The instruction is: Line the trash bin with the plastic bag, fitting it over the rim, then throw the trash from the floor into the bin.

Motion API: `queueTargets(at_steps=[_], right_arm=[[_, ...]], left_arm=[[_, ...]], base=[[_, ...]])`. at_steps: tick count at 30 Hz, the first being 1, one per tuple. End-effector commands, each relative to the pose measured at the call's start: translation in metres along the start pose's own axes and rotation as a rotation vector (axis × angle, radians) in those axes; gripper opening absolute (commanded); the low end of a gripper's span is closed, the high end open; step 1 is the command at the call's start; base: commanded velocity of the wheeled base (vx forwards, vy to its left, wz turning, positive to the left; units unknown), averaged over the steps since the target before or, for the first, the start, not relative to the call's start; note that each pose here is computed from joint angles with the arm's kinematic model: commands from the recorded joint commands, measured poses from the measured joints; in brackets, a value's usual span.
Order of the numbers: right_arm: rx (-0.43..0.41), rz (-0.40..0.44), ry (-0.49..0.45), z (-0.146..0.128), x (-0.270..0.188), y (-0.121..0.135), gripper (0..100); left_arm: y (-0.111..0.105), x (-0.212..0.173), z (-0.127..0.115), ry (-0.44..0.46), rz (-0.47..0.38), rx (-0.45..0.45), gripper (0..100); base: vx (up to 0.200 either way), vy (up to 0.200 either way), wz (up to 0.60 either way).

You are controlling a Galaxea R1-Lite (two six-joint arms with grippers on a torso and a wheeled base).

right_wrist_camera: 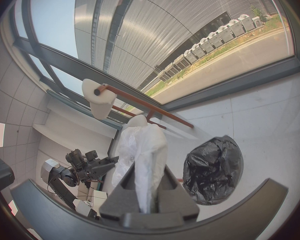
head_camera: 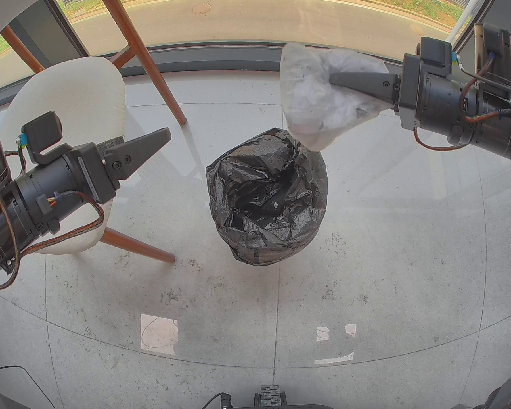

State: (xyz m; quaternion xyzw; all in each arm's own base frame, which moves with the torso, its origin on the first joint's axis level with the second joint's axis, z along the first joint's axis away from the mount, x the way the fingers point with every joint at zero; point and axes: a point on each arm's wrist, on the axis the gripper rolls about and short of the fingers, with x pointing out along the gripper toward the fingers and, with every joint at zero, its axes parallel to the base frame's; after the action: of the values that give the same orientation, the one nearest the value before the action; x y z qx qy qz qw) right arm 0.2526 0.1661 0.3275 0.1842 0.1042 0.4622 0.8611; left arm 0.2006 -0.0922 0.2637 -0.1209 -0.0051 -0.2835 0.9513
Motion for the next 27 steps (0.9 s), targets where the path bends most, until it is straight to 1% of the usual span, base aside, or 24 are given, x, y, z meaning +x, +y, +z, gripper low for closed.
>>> queueTargets(at_steps=[1, 4, 7, 9, 10, 12, 15, 17, 19, 21, 23, 25, 27], right_arm=[[-0.004, 0.015, -0.002, -0.002, 0.005, 0.002, 100], [-0.001, 0.02, -0.01, -0.001, 0.003, 0.003, 100], [0.047, 0.029, -0.038, 0.007, -0.006, 0.009, 100], [0.051, 0.031, -0.044, 0.009, -0.007, 0.01, 100], [0.09, 0.038, -0.083, 0.021, -0.022, 0.019, 100], [0.088, 0.022, -0.117, 0.028, -0.035, 0.02, 100], [0.064, -0.047, -0.183, 0.038, -0.066, 0.015, 100], [0.051, -0.11, -0.231, 0.041, -0.091, 0.012, 100], [0.033, -0.192, -0.28, 0.04, -0.12, 0.009, 100], [0.005, -0.269, -0.308, 0.031, -0.146, 0.009, 100], [-0.045, -0.347, -0.315, 0.011, -0.171, 0.012, 100], [-0.11, -0.422, -0.301, -0.019, -0.196, 0.018, 100], [-0.173, -0.462, -0.272, -0.054, -0.214, 0.026, 100]], left_arm=[[0.0, -0.001, 0.001, -0.004, 0.001, 0.0, 100], [0.0, -0.001, 0.001, -0.006, 0.002, -0.001, 100], [0.0, -0.004, 0.005, -0.021, 0.01, 0.002, 100], [0.001, -0.005, 0.005, -0.024, 0.012, 0.002, 100], [0.005, -0.009, 0.013, -0.055, 0.036, 0.01, 100], [0.007, -0.014, 0.024, -0.097, 0.055, 0.013, 100], [0.017, -0.037, 0.047, -0.201, 0.136, 0.025, 100], [0.022, -0.057, 0.059, -0.266, 0.207, 0.049, 100], [0.024, -0.082, 0.066, -0.33, 0.287, 0.075, 100], [0.021, -0.106, 0.063, -0.363, 0.346, 0.094, 100], [0.013, -0.133, 0.05, -0.374, 0.381, 0.106, 100], [0.001, -0.159, 0.028, -0.354, 0.401, 0.099, 100], [-0.007, -0.182, -0.001, -0.303, 0.419, 0.077, 100]], base=[[0.0, 0.0, 0.0], [0.0, 0.0, 0.0], [0.0, 0.0, 0.0], [0.0, 0.0, 0.0], [0.0, 0.0, 0.0], [0.0, 0.0, 0.0], [0.0, 0.0, 0.0], [0.0, 0.0, 0.0], [0.0, 0.0, 0.0], [0.0, 0.0, 0.0], [0.0, 0.0, 0.0], [0.0, 0.0, 0.0], [0.0, 0.0, 0.0]])
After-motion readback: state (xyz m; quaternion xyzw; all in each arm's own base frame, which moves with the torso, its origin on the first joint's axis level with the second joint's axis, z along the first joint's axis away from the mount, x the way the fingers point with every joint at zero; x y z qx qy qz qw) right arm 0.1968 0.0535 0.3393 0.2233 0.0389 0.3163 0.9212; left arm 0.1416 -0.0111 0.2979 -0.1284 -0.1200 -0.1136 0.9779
